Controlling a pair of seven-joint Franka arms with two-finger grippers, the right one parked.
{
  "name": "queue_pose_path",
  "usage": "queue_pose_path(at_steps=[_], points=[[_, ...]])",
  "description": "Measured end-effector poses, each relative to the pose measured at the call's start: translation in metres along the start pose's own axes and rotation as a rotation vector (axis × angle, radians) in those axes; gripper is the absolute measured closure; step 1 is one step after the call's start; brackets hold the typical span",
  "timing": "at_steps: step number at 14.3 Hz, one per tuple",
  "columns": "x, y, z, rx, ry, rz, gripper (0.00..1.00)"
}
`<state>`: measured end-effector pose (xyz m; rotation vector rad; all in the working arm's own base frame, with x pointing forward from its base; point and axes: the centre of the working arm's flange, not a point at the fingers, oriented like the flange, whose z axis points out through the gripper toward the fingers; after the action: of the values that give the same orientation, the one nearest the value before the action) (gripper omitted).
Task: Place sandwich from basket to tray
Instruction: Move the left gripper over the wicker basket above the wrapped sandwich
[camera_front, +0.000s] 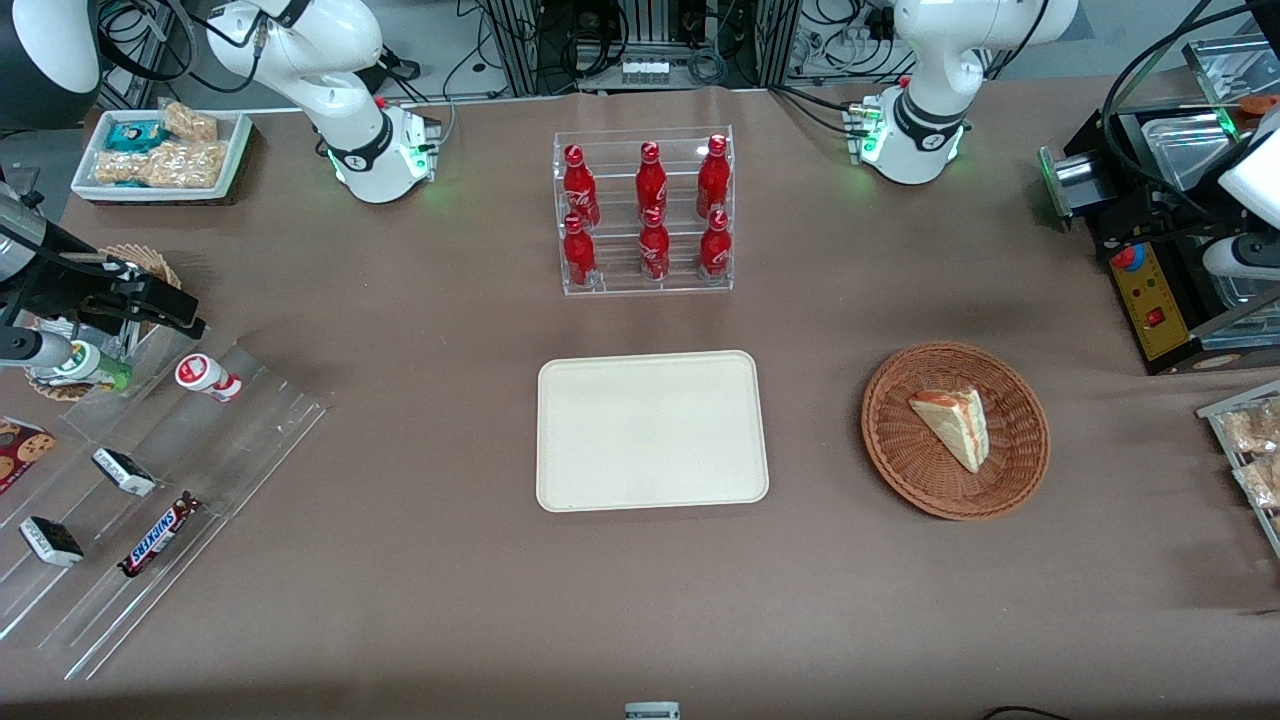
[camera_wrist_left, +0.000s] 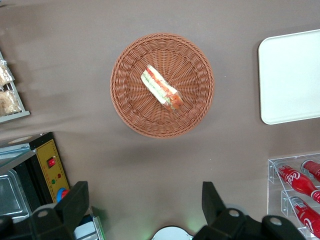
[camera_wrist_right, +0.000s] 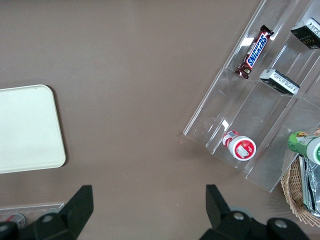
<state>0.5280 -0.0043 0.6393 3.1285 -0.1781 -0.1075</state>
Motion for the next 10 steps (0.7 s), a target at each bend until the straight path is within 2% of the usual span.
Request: queue_pose_path(at_steps=[7,10], points=[[0.005,-0.001,0.010,-0.001,-0.025,-0.002,0.00],[0.018,-0.003,0.035,0.002,-0.037,-0.023,0.00]])
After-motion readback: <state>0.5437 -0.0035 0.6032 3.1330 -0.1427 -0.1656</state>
